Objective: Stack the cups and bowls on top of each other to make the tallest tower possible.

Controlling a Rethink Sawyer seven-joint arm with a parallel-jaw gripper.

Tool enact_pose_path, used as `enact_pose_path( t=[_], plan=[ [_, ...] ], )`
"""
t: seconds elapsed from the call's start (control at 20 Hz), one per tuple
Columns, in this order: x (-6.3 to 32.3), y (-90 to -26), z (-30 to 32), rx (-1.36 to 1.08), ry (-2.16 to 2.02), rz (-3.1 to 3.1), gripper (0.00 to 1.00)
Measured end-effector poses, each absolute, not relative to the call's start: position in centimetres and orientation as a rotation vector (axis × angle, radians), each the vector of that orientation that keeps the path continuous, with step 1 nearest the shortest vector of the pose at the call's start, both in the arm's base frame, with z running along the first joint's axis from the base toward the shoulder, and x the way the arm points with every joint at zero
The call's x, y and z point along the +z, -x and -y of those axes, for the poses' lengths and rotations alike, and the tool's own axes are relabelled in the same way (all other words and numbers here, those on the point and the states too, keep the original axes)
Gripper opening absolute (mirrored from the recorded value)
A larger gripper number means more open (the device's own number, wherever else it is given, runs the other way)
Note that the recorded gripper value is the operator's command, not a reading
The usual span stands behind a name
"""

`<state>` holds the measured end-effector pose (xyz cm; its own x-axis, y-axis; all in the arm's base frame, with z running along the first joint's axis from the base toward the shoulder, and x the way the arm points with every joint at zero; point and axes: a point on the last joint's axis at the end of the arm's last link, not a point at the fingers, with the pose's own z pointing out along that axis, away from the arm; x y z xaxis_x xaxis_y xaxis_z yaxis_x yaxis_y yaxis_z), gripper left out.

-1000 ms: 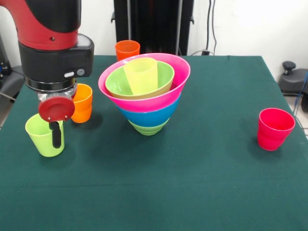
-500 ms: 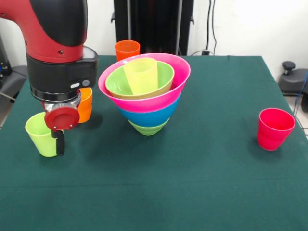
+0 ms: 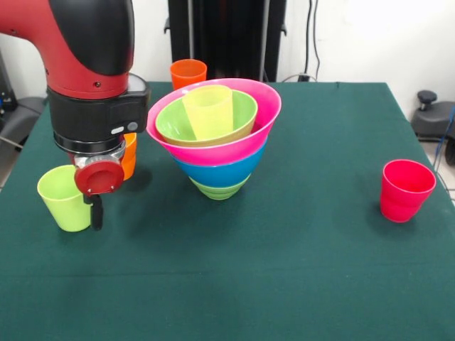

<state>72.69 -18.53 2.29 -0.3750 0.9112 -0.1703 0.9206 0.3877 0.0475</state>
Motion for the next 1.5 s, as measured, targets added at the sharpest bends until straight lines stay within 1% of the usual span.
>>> enact_pose_path(
  t=[0.45,1.1,1.5],
  plan=[
    [2.4,-71.6,18.6,-0.084,-1.667,-2.485,1.00],
    [4.4,-70.4,19.3,-0.080,-1.688,-2.475,1.00],
    [4.1,-69.7,20.5,-0.082,-1.706,-2.465,1.00]
  ],
)
